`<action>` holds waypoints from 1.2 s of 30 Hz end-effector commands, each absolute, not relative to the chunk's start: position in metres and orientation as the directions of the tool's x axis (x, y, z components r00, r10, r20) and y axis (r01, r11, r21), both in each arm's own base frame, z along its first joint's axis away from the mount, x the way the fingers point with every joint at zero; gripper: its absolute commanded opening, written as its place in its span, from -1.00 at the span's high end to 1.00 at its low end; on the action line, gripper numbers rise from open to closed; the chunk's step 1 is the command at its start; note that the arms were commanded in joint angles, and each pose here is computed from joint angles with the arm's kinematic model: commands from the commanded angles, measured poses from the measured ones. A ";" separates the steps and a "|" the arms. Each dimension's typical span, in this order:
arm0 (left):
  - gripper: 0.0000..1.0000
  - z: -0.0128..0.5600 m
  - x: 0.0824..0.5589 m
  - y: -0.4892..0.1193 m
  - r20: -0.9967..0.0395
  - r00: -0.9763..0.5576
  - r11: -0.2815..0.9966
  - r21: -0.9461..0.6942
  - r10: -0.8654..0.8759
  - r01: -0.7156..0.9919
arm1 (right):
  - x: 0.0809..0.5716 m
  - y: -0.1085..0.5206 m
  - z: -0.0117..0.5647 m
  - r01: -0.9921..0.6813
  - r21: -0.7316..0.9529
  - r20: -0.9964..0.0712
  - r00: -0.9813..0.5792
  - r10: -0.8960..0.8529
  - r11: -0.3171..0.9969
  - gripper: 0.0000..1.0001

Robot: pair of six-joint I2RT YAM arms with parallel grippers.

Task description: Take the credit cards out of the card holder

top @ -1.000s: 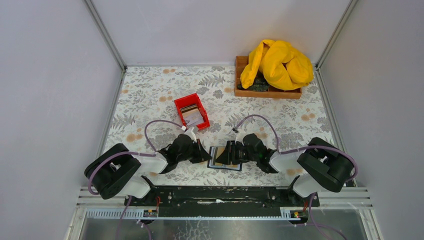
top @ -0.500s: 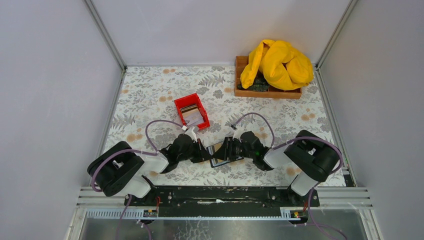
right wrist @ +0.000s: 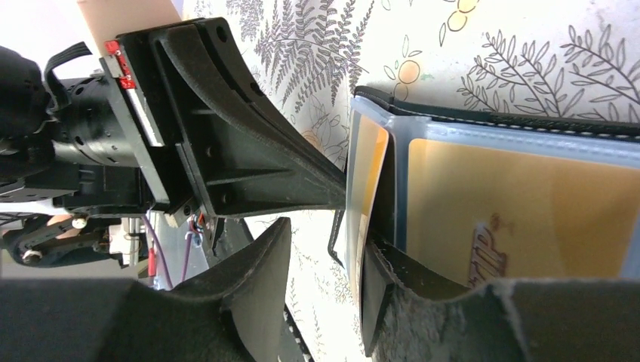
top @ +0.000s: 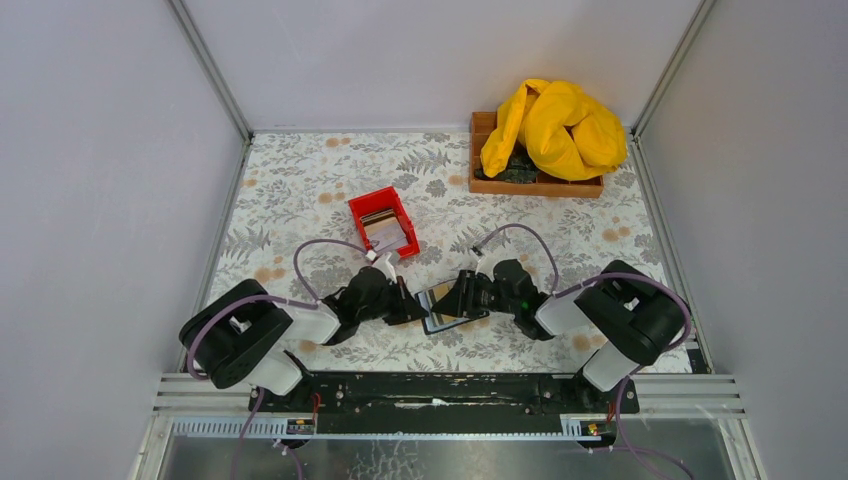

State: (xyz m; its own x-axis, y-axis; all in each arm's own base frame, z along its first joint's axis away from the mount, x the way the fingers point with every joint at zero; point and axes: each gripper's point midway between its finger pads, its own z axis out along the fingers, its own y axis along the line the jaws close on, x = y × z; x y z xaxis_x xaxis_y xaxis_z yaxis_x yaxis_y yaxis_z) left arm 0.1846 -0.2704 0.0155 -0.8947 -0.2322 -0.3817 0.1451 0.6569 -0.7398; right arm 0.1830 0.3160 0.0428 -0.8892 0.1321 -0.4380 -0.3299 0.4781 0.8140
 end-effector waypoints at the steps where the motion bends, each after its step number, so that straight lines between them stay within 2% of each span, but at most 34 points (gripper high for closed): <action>1: 1.00 -0.016 0.174 -0.252 -0.346 -0.915 0.746 -0.662 -0.208 0.081 | 0.182 0.314 0.070 -0.385 0.836 -0.464 -0.876 0.130 0.390 0.14; 14: 1.00 -0.017 0.179 -0.256 -0.345 -0.916 0.748 -0.659 -0.205 0.081 | 0.187 0.289 0.066 -0.399 0.779 -0.508 -0.853 0.115 0.483 0.14; 23: 1.00 -0.015 0.179 -0.258 -0.345 -0.916 0.741 -0.666 -0.203 0.087 | 0.191 0.273 0.061 -0.405 0.718 -0.546 -0.832 0.097 0.565 0.06; 30: 1.00 -0.013 0.179 -0.258 -0.347 -0.916 0.736 -0.670 -0.203 0.091 | 0.193 0.264 0.056 -0.389 0.687 -0.556 -0.825 0.100 0.613 0.51; 33: 1.00 -0.013 0.178 -0.258 -0.349 -0.915 0.735 -0.672 -0.201 0.094 | 0.194 0.261 0.054 -0.383 0.676 -0.563 -0.820 0.105 0.630 0.79; 36: 1.00 -0.012 0.178 -0.259 -0.349 -0.915 0.733 -0.673 -0.200 0.097 | 0.194 0.257 0.052 -0.378 0.663 -0.566 -0.818 0.103 0.646 0.95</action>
State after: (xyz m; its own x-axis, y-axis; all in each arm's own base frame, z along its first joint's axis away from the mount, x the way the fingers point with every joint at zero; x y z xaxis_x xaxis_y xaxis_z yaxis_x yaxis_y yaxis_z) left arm 0.1906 -0.2767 0.0158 -0.8966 -0.2354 -0.3751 0.1393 0.6541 -0.7435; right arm 0.1861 0.2616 0.0455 -0.8480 0.0904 -0.5223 -0.3596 0.6257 0.6922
